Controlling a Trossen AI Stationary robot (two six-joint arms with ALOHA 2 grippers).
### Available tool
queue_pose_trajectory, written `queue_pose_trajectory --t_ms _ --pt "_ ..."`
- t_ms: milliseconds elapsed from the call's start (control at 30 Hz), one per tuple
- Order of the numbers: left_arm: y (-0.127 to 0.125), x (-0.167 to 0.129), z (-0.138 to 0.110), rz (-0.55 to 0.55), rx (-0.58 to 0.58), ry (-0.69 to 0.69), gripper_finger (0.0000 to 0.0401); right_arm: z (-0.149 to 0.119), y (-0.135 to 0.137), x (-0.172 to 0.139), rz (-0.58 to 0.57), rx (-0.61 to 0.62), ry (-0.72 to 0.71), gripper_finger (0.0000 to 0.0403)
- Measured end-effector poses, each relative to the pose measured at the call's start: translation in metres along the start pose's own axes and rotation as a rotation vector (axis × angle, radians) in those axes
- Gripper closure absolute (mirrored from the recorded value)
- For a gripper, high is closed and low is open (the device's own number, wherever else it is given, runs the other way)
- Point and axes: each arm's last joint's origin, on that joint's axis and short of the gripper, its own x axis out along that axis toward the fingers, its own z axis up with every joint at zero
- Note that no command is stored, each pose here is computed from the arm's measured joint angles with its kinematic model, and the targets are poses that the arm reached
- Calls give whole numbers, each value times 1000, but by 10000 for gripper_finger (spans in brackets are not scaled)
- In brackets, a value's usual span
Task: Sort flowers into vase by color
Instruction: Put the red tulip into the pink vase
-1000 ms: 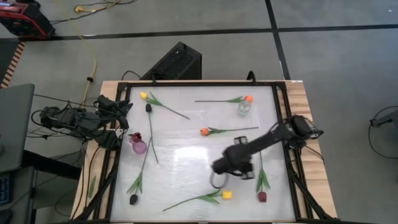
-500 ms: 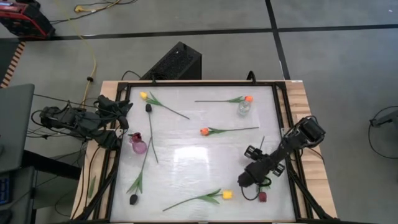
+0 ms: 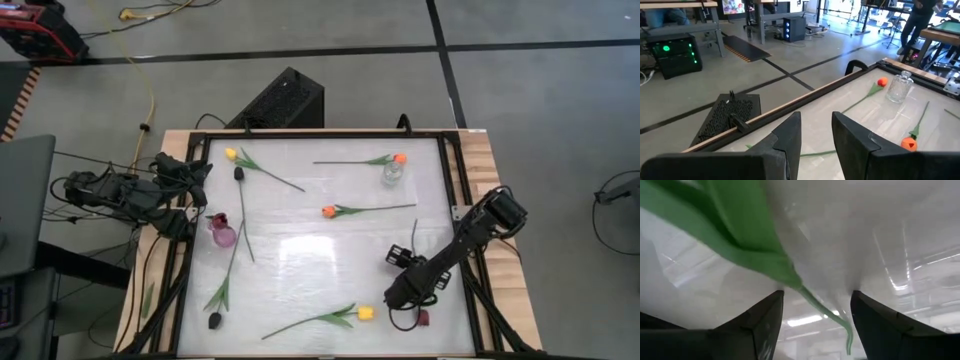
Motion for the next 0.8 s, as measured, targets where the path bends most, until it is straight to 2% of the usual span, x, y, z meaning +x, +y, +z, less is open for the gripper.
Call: queue_pose_trajectory --t_ms 67,133,200,333,400,467,600,700,800 --pt "0 0 0 0 -1 1 304 1 3 0 -13 -34 0 156" --pt "0 0 0 0 -1 1 304 3 4 -1 -27 -62 -2 184" --pt "0 0 0 0 -1 1 304 5 5 -3 -35 -79 -6 228" --pt "0 0 0 0 -1 1 304 7 2 -14 -35 -80 -14 347" --pt "0 0 0 0 -2 1 304 6 -2 -29 -31 -80 -9 382" --pt "0 0 0 0 -5 2 304 8 -8 -50 -46 -52 -40 378" --pt "0 0 0 2 -4 1 304 0 -28 -95 -72 132 -100 362" --pt "0 0 0 5 -4 -1 304 -6 -46 -127 -63 262 -225 371" --pt "0 0 0 5 -6 -1 304 -9 -68 -156 -93 367 -426 384"
